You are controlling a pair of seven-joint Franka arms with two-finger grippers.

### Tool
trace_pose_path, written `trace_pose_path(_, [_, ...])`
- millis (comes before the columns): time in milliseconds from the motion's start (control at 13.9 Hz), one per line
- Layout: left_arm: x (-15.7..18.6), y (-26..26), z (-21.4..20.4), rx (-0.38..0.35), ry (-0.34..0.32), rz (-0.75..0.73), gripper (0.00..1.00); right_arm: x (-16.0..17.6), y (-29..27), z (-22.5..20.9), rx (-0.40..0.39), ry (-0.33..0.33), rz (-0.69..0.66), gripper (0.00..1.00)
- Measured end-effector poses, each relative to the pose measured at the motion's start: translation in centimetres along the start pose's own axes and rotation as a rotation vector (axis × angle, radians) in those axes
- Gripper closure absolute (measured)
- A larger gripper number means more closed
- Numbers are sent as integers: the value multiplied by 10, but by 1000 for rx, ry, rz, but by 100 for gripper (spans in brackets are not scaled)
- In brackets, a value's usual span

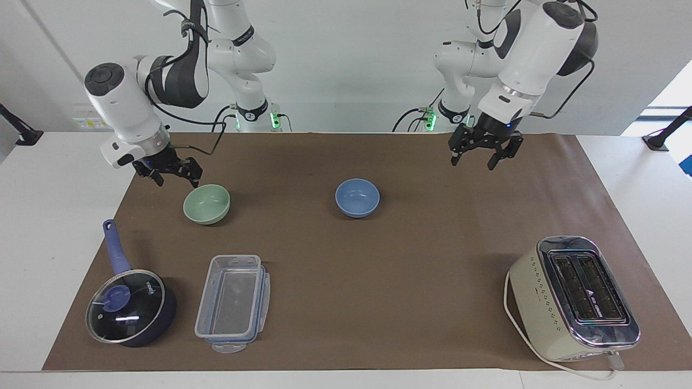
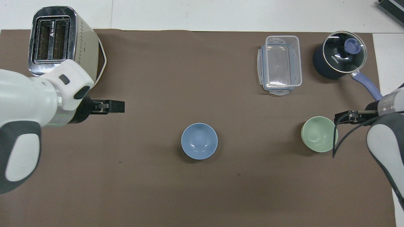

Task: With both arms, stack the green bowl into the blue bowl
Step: 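Withdraw the left gripper while the right gripper grasps the green bowl, then lift the green bowl with the right gripper over the blue bowl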

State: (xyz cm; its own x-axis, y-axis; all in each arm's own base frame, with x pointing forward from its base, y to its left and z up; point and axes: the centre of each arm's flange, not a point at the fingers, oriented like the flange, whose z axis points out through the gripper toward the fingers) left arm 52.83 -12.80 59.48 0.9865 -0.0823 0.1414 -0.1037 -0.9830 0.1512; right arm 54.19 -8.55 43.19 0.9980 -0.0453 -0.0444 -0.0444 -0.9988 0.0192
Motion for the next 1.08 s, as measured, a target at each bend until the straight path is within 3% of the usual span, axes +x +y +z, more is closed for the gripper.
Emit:
trace_pose_path(215, [8,-51,-46,14,28,13,0,12,6,40,-2,-8,-15,0])
trace_pose_path(358, [6,-69,-66,37,10,11,0,14,5,65,-3,-10,-17,0])
trace_pose_path(717, [12,-66,-88,61,-90,24,0,1,20,105,4,-36,-112,0])
trace_pose_path(1075, [24,-54,-84,109,-135,55,0,-10,33,120,11,-41,-161,3])
